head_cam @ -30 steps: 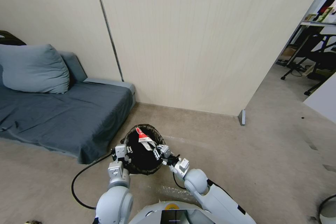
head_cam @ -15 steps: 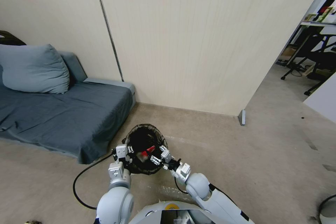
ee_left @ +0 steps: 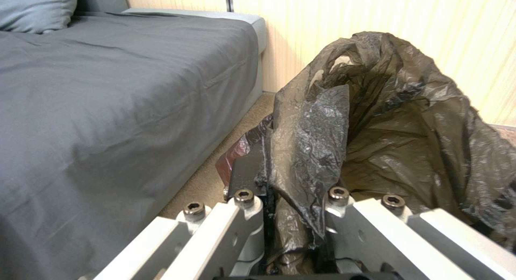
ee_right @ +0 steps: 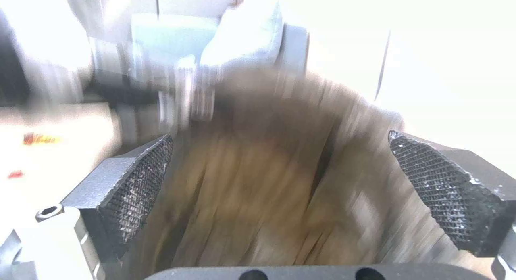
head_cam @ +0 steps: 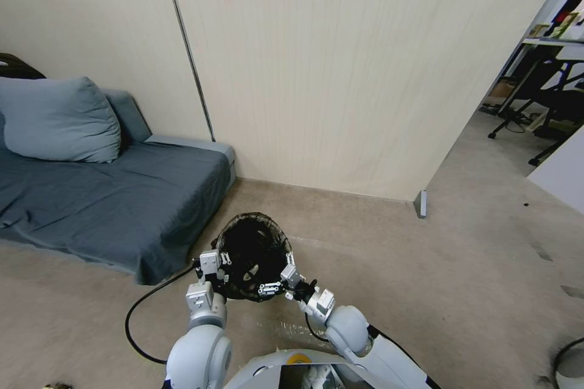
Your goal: Pick up the trash bin, then pick up the garbage from the floor and place it into the trash bin.
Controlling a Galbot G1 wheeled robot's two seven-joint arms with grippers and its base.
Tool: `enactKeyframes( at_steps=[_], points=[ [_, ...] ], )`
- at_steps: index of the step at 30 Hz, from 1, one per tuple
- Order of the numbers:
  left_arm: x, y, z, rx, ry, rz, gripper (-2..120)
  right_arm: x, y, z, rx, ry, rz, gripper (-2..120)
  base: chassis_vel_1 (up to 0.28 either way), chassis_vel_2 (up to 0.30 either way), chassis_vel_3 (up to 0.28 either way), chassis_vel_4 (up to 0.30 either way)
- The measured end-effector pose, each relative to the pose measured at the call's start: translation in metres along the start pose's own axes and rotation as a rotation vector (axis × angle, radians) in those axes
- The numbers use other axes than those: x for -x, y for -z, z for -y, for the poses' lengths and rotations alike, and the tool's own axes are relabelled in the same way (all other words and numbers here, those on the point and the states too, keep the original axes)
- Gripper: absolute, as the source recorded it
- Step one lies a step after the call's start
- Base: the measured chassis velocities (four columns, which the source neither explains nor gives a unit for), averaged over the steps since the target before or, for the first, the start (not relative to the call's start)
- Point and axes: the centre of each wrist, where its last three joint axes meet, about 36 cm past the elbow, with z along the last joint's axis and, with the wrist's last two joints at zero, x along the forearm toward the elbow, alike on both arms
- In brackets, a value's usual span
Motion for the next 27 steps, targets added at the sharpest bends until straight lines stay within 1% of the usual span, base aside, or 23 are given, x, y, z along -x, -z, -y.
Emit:
enactKeyframes(
  at_steps=[1,2,5,6,9,12,13,14,16,17,18,22,27],
  points=[
    [0.001,-0.001,-0.001,0.002,0.004,0.001,7,-0.001,0.010,0.002,-0.014,-0.020,0.024,100,0.000,0.000,0.000,0.000],
    [0.001,-0.001,-0.001,0.002,0.004,0.001,7,-0.001,0.010,0.002,-0.014,-0.020,0.024,100,0.000,0.000,0.000,0.000],
    [0.001,-0.002,-0.003,0.008,0.013,0.003,7,-0.010,0.043,0.012,-0.088,-0.147,0.091,100,0.000,0.000,0.000,0.000],
    [0.001,-0.002,-0.003,0.008,0.013,0.003,7,-0.010,0.043,0.012,-0.088,-0.147,0.091,100,0.000,0.000,0.000,0.000],
    [0.002,-0.002,-0.005,0.008,0.021,0.004,7,-0.025,0.065,0.019,-0.122,-0.316,0.120,100,0.000,0.000,0.000,0.000],
    [0.003,-0.002,-0.006,0.006,0.023,0.004,7,-0.028,0.067,0.018,-0.123,-0.344,0.119,100,0.000,0.000,0.000,0.000],
    [0.005,-0.001,-0.010,0.002,0.036,0.011,7,-0.039,0.071,0.012,-0.102,-0.489,0.099,100,0.000,0.000,0.000,0.000],
    [0.005,-0.001,-0.010,0.002,0.036,0.011,7,-0.039,0.071,0.012,-0.102,-0.489,0.099,100,0.000,0.000,0.000,0.000],
    [0.006,-0.001,-0.015,0.002,0.050,0.017,7,-0.047,0.065,0.003,-0.084,-0.616,0.054,100,0.000,0.000,0.000,0.000],
    [0.006,0.000,-0.016,-0.004,0.051,0.018,7,-0.052,0.061,0.000,-0.082,-0.661,0.026,100,0.000,0.000,0.000,0.000],
    [0.006,0.000,-0.016,-0.004,0.051,0.018,7,-0.052,0.061,0.000,-0.082,-0.661,0.026,100,0.000,0.000,0.000,0.000],
    [0.007,0.002,-0.018,-0.007,0.055,0.023,7,-0.057,0.050,-0.012,-0.059,-0.780,-0.050,100,0.000,0.000,0.000,0.000],
    [0.006,0.002,-0.017,-0.023,0.044,0.019,7,-0.055,0.039,-0.013,-0.070,-0.827,-0.069,100,0.000,0.000,0.000,0.000]
  ],
)
